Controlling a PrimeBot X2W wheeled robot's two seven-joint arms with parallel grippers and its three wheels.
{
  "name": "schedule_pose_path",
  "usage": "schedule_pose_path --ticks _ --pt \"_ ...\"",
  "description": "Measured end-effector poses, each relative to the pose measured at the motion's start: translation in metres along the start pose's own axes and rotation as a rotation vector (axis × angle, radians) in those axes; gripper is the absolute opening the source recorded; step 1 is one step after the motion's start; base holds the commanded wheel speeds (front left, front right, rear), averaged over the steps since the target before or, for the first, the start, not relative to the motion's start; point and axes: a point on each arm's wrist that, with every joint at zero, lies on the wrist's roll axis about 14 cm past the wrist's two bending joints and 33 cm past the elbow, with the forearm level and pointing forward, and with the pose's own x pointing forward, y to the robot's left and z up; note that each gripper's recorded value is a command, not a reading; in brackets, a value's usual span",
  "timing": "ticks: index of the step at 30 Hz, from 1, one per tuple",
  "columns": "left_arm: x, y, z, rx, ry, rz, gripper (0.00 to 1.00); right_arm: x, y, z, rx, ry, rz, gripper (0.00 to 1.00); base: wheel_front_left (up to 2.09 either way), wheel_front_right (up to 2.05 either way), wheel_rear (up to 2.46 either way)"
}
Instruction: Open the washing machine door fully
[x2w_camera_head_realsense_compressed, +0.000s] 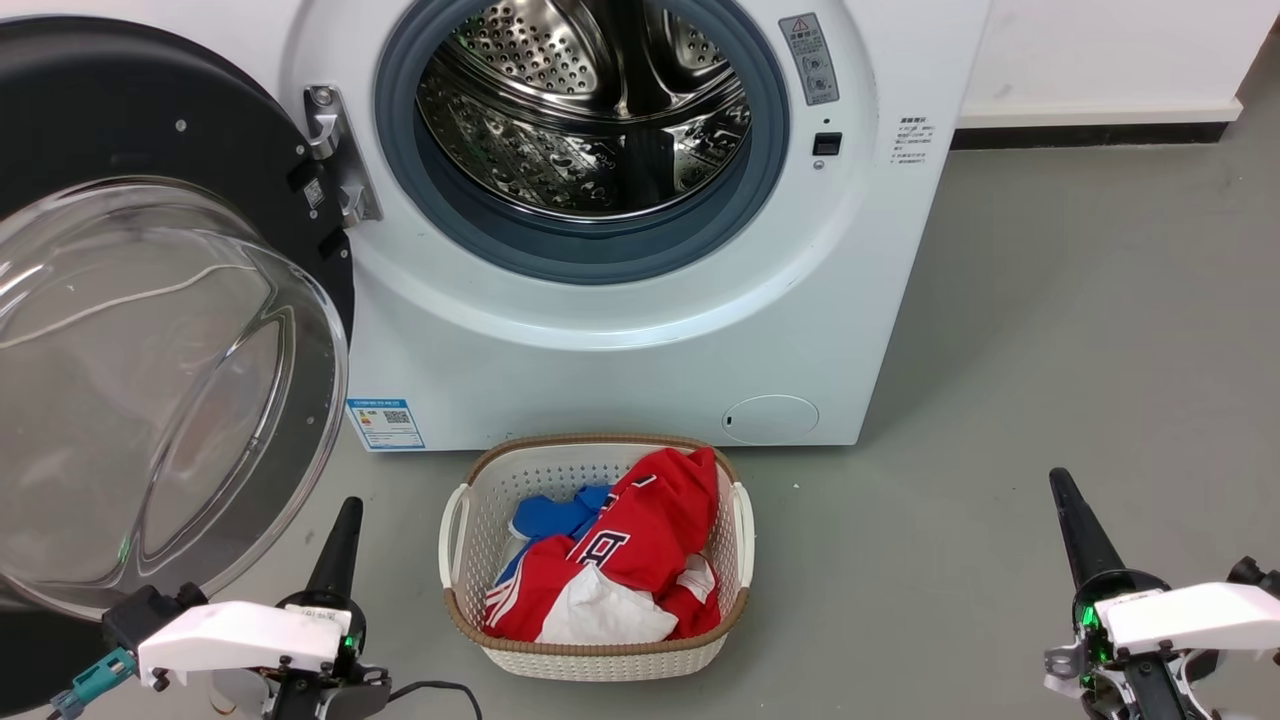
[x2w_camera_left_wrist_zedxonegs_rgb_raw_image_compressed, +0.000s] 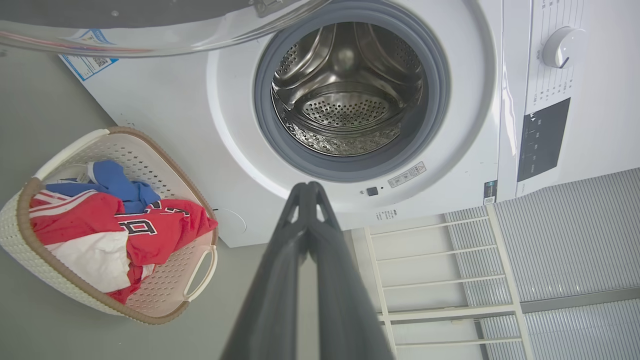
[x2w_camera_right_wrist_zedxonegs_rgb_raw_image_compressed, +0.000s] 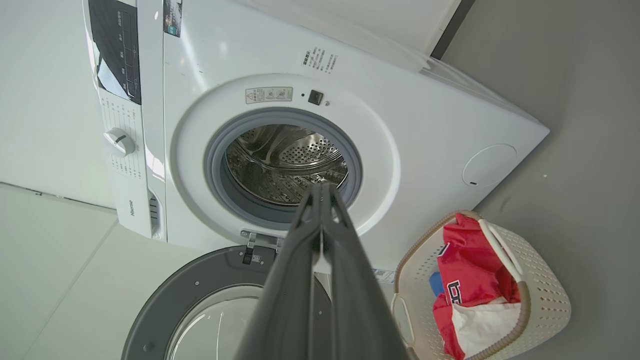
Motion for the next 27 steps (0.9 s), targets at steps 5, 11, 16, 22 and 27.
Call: schedule_pose_path --ticks 5,11,16,22,27 --pt "0.0001 -0.0005 0.0014 -0.044 -0.007 -0.006 0.0 0.0018 0.0014 -0.0003 0.045 0.002 0.005 0.0 0.0 0.0 0.0" --pt "0.0014 -0.0033 0.0026 -0.091 -0.014 -0.019 0.0 0.003 0.0017 -0.0002 0.089 0.001 0.008 0.0 0.0 0.0 0.0" --pt "0.0011 -0.0036 0.0037 -0.133 -0.02 -0.026 0.0 0.0049 0.0031 0.0 0.133 0.0 0.014 0.0 0.0 0.0 0.0" --pt "0.0011 -0.0045 0.0051 -0.179 -0.026 -0.036 0.0 0.0058 0.003 -0.0004 0.182 0.001 0.015 0.0 0.0 0.0 0.0" --pt "0.0008 -0.0047 0.0064 -0.218 -0.032 -0.044 0.0 0.0069 0.0035 -0.0006 0.219 0.001 0.018 0.0 0.0 0.0 0.0"
